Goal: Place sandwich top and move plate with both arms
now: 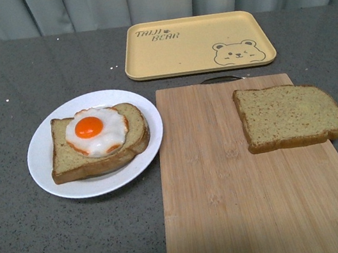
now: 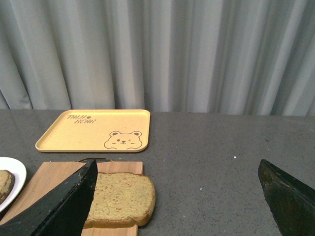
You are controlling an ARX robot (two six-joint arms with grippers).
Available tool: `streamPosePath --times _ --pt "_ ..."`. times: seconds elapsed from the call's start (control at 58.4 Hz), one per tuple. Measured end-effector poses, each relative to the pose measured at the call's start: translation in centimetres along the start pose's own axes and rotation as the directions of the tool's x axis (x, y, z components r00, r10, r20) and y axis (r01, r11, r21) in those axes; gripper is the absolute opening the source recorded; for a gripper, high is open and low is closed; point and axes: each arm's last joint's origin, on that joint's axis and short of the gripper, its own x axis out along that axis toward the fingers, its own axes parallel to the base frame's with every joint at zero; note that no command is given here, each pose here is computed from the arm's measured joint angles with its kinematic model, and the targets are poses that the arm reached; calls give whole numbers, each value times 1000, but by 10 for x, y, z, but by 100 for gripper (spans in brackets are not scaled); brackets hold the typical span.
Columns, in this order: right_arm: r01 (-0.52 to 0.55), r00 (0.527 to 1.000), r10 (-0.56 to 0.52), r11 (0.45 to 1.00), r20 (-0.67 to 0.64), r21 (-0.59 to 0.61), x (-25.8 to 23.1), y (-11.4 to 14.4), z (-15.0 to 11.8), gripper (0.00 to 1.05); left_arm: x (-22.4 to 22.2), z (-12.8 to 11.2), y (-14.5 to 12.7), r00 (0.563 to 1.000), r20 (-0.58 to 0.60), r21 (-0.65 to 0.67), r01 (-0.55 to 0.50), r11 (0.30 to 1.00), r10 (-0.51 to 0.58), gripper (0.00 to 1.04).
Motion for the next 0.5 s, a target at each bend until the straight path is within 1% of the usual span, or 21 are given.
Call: streamPosePath --times 0.497 --pt "0 1000 0 1000 0 0 0 0 0 95 0 0 0 1000 0 0 0 1000 0 98"
